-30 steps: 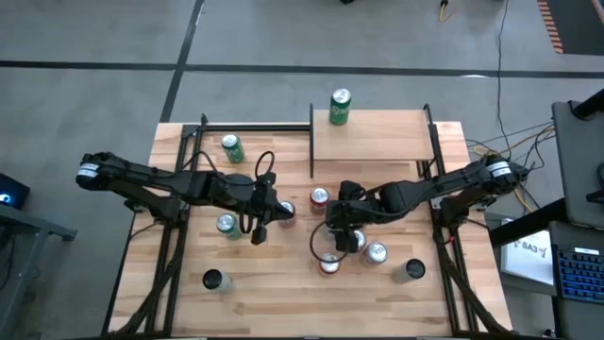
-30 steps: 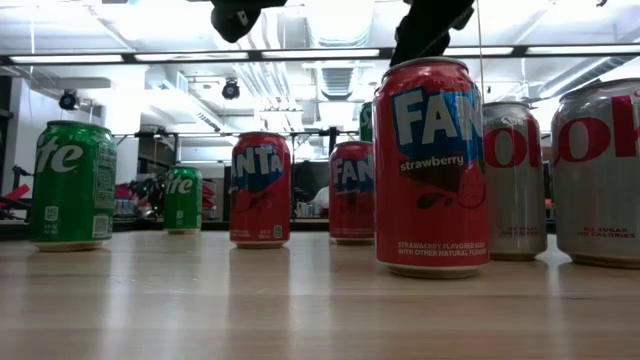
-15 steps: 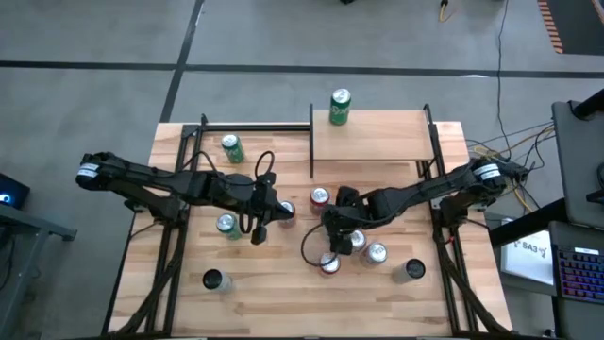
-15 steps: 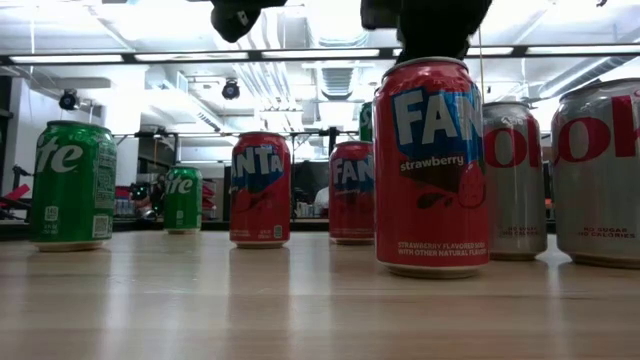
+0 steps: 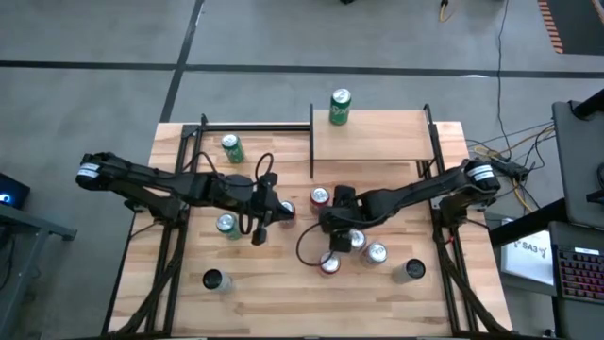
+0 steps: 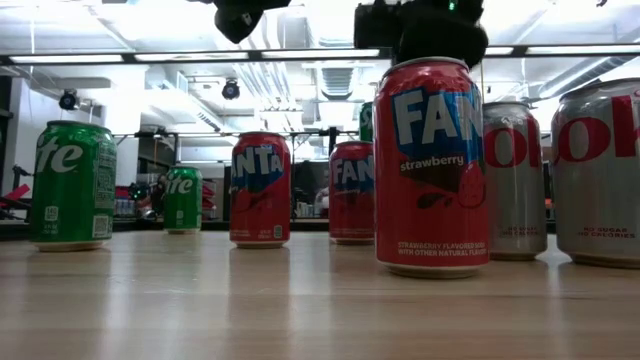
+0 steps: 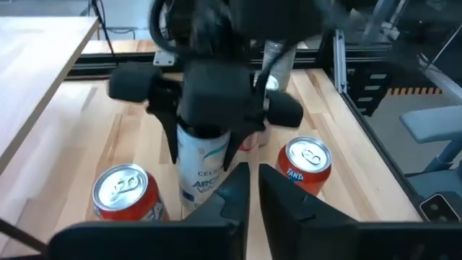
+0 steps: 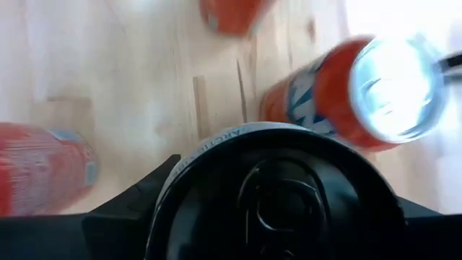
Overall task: Place canned beverage on shelf
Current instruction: Put the center white soda can on the shelf
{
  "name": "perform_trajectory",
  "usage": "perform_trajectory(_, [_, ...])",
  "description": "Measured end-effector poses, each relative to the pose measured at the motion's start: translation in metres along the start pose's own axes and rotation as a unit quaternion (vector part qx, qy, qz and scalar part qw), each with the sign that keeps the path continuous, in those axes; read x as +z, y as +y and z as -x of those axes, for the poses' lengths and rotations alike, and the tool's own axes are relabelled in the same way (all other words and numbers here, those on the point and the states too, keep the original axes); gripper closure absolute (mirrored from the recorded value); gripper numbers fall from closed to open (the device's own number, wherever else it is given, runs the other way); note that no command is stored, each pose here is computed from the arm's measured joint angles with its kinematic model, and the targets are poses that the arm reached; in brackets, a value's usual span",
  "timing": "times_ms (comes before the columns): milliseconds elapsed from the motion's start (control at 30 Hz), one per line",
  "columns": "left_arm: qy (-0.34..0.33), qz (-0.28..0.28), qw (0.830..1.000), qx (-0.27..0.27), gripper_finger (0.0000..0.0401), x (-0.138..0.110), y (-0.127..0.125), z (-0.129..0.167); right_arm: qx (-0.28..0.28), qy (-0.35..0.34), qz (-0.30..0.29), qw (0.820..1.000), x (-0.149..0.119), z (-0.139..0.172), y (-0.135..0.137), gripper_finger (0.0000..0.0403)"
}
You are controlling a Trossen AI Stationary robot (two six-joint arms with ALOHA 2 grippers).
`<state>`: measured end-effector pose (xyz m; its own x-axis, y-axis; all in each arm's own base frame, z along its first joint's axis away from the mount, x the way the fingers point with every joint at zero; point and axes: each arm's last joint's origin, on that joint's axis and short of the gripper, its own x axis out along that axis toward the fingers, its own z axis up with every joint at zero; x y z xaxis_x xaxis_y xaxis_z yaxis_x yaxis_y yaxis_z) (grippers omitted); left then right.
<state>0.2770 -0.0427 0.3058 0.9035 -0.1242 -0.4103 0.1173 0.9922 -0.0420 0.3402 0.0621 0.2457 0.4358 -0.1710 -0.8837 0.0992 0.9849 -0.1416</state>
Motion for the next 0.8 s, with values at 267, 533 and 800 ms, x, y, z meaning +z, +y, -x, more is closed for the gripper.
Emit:
perform_trajectory(267, [-0.032,-0.017,0.999,-0.002,0.027,-0.018,0.001,-0.008,0.003,-0.089,0.052,0.995,0.004,0.048,-0.009,0.0166])
perform_trajectory(533, [-0.099,-0.026,0.995,0.008,0.0139,-0.041,0.003,-0.032,-0.006,-0.182,0.12,0.976,0.016,0.07,-0.013,0.0166])
perform_trajectory(800, [-0.07,-0.023,0.995,0.071,0.0073,-0.051,0.007,-0.064,-0.01,-0.181,0.143,0.973,0.017,0.066,-0.012,0.0166])
